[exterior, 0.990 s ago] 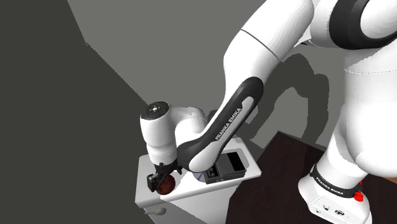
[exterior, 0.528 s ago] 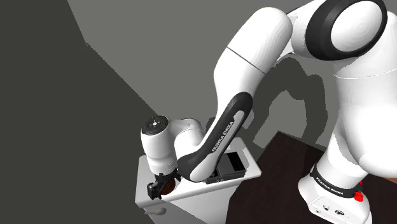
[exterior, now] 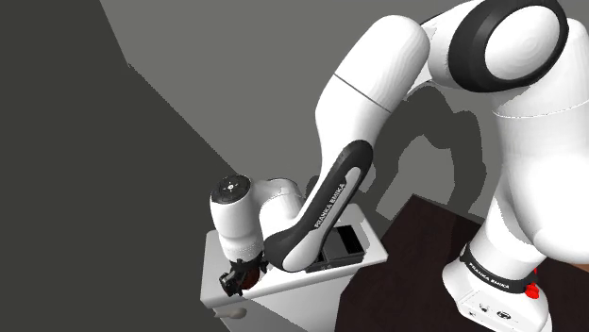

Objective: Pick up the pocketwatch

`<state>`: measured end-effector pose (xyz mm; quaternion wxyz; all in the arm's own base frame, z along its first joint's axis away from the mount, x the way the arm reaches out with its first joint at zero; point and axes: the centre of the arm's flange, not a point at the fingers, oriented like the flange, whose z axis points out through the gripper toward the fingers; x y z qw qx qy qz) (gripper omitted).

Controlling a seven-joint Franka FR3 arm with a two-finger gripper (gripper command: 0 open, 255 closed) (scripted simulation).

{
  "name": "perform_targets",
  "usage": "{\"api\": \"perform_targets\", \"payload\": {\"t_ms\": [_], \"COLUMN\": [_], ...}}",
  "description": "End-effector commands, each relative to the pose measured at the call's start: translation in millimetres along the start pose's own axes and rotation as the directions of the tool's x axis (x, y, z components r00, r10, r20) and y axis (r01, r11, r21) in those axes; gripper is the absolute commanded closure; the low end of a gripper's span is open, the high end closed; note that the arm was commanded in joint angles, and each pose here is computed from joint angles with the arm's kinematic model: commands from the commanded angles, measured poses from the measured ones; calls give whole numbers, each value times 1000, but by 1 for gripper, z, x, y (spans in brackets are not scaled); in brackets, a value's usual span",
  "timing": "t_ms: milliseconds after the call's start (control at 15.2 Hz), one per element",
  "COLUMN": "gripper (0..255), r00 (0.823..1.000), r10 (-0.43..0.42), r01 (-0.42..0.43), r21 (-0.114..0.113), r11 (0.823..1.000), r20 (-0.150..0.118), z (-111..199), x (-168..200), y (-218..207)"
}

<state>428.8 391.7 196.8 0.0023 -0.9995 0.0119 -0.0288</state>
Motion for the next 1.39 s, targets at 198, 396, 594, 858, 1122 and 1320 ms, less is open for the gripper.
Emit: {"api": "perform_targets", "payload": {"t_ms": [198, 396, 594, 858, 1122, 1320], "gripper": [255, 255, 255, 255, 255, 255], "r00": [1000, 1000, 1000, 1000, 1000, 1000], "r10": [1, 1, 1, 1, 1, 1], "r01": [-1, -1, -1, -1, -1, -1], "r21": [0, 0, 0, 0, 0, 0], "r11": [1000, 1000, 1000, 1000, 1000, 1000], "r20": [0, 0, 0, 0, 0, 0], "z": [1, -15, -31, -52, -73, -79], "x": [1, 2, 3, 4, 5, 5], "y": [0, 0, 0, 0, 0, 0]}}
